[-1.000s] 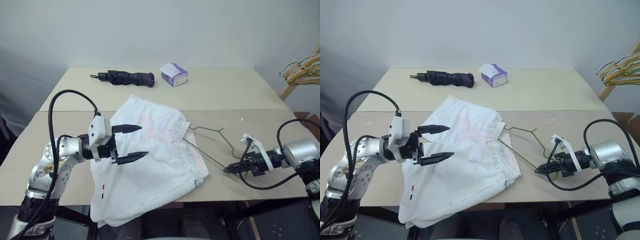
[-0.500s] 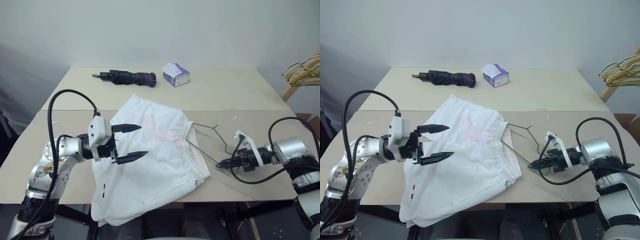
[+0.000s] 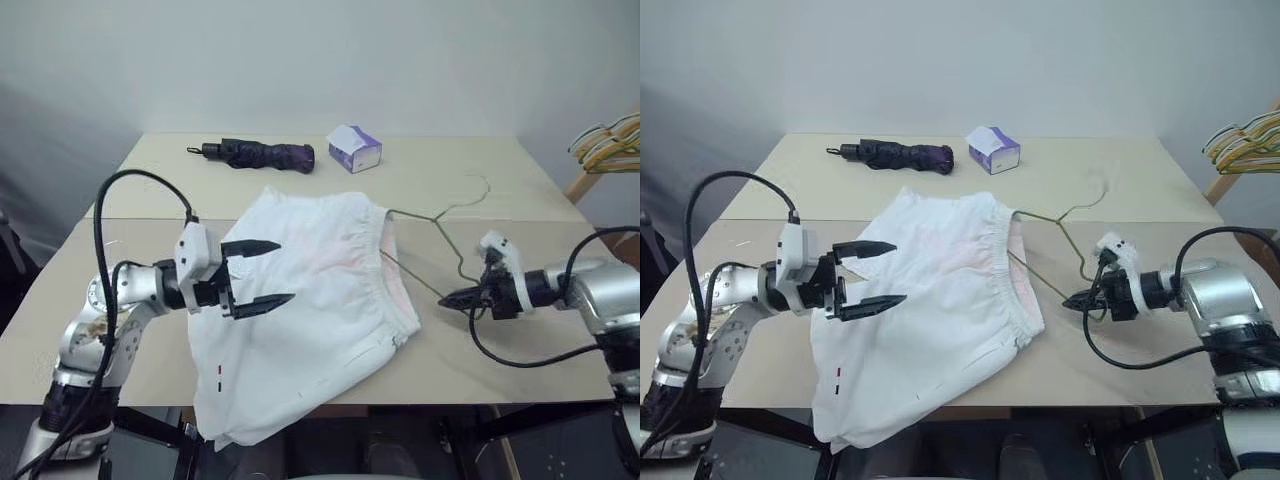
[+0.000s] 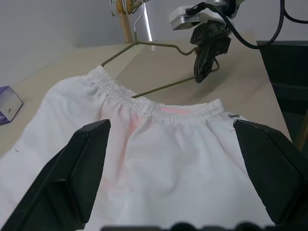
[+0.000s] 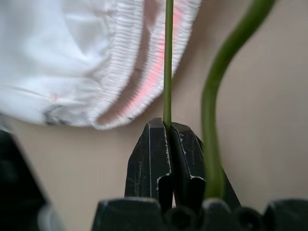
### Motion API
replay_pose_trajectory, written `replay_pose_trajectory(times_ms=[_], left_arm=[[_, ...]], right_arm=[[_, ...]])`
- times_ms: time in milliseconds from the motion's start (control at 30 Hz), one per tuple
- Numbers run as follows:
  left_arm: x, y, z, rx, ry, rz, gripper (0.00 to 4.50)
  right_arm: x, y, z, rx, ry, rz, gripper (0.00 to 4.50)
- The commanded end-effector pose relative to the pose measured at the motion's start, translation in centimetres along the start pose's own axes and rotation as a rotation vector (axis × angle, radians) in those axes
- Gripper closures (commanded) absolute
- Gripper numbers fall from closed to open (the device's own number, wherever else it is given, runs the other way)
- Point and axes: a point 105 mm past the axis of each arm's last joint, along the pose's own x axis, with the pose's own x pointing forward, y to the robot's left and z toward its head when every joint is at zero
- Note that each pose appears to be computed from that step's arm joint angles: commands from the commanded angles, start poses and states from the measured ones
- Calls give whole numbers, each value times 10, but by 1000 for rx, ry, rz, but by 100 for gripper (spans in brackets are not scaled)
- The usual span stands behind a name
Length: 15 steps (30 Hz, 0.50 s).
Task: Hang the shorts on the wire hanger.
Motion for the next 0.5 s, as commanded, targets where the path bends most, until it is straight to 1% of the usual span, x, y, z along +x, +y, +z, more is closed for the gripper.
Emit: replay_pose_trajectory(times_ms=[33,67,133,233,367,500], left_arm=[[-3,36,24,150,-19,84,9],[-4,48,29,194,-14,106,9],[-5,63,36,260,-2,118,9],[-2,77,39,354,38,70,9],[5,78,30,379,81,-62,9],[5,69,14,371,182,-269,9]], right_arm=[[-6,11,48,-284,-84,-135,450],[-3,19,53,-368,-78,-142,450],[3,31,58,-478,-67,-147,450],[12,48,67,-610,-61,-148,450],[15,63,77,-672,-74,-85,450],[11,72,80,-711,-58,-1,450]])
